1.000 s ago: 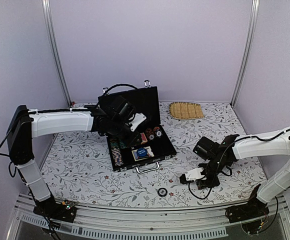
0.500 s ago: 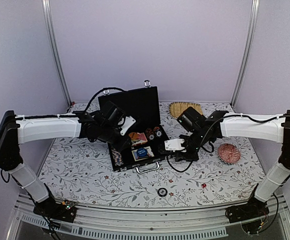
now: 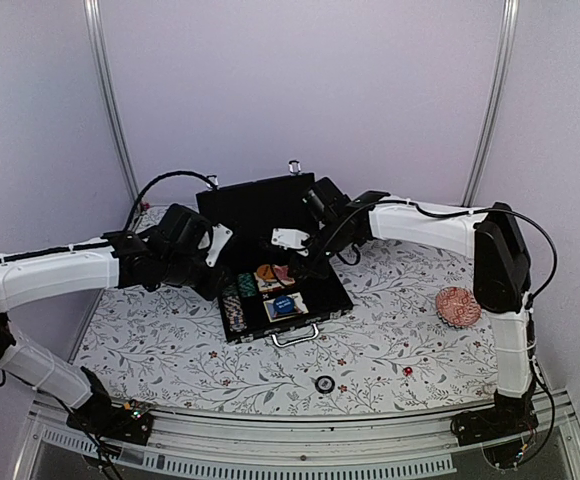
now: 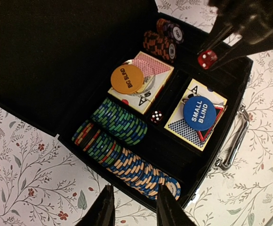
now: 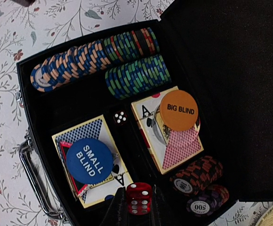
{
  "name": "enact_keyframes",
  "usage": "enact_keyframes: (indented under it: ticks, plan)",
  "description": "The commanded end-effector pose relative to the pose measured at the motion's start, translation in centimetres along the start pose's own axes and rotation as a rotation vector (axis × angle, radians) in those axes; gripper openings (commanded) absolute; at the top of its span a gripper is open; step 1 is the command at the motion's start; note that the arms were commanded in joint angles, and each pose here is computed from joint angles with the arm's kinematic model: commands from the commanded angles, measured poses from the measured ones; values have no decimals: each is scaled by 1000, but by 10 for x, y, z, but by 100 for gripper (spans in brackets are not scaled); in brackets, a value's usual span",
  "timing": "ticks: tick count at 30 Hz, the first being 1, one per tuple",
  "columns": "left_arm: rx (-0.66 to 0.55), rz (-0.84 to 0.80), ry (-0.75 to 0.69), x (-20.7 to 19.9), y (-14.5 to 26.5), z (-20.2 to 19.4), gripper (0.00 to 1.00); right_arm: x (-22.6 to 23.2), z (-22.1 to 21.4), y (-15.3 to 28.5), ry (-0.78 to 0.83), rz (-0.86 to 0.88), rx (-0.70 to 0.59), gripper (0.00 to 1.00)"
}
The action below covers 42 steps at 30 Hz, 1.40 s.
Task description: Pack up texas hold em set
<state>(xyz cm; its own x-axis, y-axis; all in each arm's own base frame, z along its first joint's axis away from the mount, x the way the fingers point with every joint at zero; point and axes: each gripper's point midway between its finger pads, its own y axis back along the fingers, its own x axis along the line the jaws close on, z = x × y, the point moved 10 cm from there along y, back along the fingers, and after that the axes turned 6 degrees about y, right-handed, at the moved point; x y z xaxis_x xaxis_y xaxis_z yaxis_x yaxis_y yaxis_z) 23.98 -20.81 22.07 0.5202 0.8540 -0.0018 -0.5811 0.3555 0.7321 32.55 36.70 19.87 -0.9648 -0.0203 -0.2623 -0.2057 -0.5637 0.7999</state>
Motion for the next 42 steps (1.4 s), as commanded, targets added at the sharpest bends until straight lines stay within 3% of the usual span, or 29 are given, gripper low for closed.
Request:
enact_keyframes:
  ticks: [1,8,28,38,42]
  plan:
    - [-56,40,41,10,14,7,32,-8,6,-23,-87,74,-61,12]
    - [-87,40,47,13,23,6,33,-13,-6,-55,-153,64,9,12]
    - [-72,41,41,12,17,5,33,-15,-33,-84,-184,6,141,16]
    - [-58,42,34,12,11,5,33,-20,-26,-71,-198,-31,128,37]
    - [-60,40,34,12,11,5,33,-26,-13,-49,-198,-64,91,39]
